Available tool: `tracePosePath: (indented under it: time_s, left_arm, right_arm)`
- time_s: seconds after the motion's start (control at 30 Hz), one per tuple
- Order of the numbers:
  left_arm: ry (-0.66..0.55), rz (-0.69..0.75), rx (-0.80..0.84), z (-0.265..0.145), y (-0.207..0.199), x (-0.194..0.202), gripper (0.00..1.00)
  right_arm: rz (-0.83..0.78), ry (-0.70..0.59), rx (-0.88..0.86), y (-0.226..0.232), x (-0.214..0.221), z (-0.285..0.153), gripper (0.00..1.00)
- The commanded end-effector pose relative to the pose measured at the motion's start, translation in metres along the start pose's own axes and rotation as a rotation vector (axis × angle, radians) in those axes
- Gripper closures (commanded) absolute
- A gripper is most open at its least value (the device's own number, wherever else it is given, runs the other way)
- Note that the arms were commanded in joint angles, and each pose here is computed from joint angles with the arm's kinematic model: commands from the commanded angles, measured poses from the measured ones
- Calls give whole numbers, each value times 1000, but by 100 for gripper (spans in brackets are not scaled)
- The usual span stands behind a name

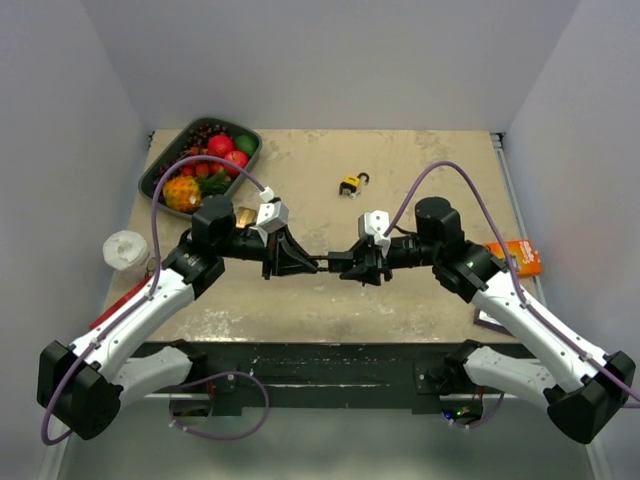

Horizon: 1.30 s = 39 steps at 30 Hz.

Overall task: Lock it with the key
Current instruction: Lock the lock.

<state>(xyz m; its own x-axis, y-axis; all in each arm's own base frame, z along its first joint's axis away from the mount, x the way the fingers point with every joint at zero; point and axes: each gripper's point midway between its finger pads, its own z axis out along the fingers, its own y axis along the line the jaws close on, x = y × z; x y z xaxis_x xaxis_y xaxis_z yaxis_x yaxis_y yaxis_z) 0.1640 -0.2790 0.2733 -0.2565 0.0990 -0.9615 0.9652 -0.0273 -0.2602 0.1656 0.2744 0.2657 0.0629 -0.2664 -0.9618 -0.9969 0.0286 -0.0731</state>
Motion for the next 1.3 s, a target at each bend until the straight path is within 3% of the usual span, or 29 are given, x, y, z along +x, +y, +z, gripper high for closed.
tracePosePath:
  time_s: [0.0,0.53,0.73,0.97,1.27]
  left_arm:
    - [-117,162,24,-3,-14,-43,100]
    - [-184,138,40,-2,-18,-59,100]
    - [-191,139,37,-2,-17,-60,100]
    - [-192,139,41,-1,-17,-61,100]
    - [-170,126,45,2,-13,-54,100]
  right_arm:
    - [-4,-65,-43,8,-17,3,66]
    - [38,-100,-63,11,-23,5,53]
    - [41,-101,-69,12,-24,5,55]
    - [43,-116,-75,11,-28,7,67]
    - [51,-123,-80,11,-31,7,57]
